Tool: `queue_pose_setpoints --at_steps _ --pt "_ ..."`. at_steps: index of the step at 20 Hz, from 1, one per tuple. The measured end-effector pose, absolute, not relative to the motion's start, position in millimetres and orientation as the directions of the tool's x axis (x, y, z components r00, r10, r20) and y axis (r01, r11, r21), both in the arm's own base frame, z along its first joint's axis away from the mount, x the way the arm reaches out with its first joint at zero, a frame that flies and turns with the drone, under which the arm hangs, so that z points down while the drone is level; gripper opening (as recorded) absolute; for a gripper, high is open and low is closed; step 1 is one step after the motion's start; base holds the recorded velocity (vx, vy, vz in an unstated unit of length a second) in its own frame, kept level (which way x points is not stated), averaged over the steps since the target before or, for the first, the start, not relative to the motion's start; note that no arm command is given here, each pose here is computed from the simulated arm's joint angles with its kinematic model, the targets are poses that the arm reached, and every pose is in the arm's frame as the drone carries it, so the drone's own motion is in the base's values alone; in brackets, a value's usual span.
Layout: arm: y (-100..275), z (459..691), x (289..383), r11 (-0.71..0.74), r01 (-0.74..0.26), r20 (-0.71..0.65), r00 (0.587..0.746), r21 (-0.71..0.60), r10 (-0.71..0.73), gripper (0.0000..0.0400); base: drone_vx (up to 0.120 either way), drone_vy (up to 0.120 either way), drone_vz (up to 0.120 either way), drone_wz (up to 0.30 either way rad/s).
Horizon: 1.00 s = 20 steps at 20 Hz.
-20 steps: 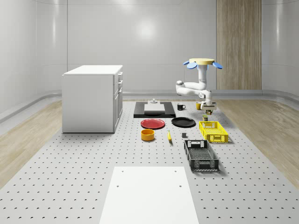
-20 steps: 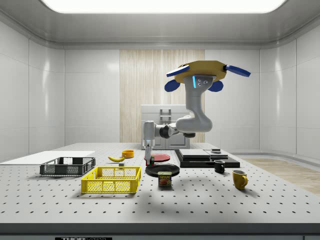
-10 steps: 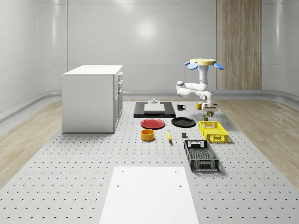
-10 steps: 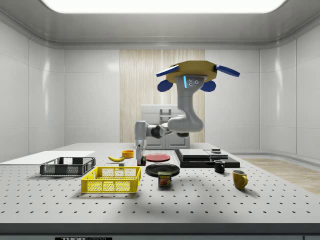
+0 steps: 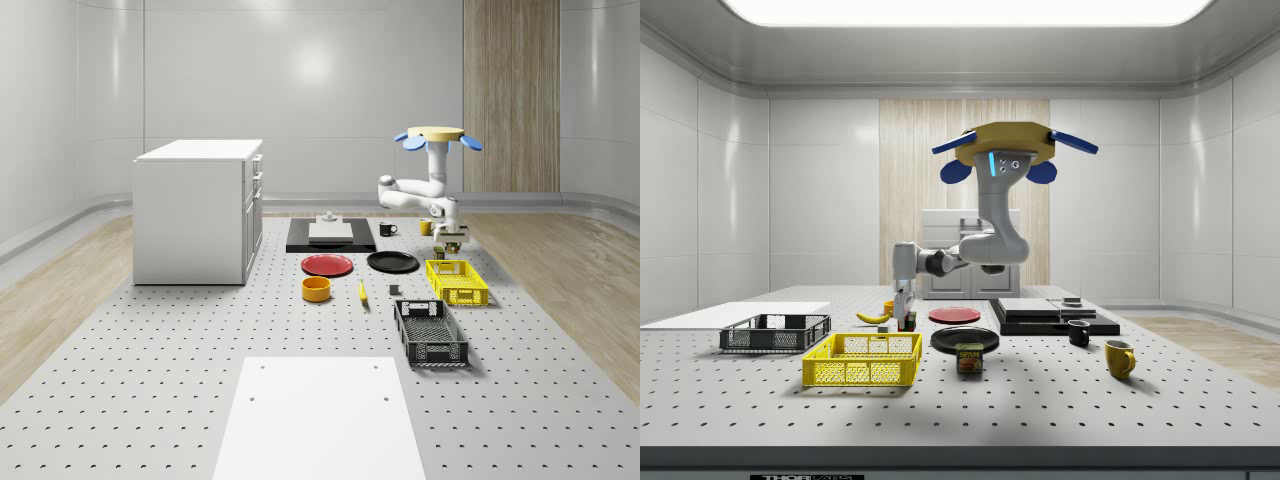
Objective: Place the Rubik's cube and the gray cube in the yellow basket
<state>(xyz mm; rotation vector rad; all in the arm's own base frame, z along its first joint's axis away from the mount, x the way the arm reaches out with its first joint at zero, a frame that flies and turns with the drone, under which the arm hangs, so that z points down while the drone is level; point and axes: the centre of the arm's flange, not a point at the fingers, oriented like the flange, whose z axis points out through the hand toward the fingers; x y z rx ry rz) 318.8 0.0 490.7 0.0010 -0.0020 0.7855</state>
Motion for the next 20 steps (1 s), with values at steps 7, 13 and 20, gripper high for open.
queue_pose_setpoints --at_steps 7,13,20 --pt "0.0 490.7 318.8 0.707 -0.707 0.002 0.707 0.000 0.707 0.0325 0.120 -0.029 0.000 0.000" --pt "0.0 490.7 318.8 0.707 -0.707 0.002 0.707 0.000 0.707 0.0325 0.087 0.000 -0.047 0.000" --pt "0.0 495.6 318.7 0.707 -0.707 0.002 0.707 0.000 0.707 0.0325 0.000 0.000 -0.086 0.000"
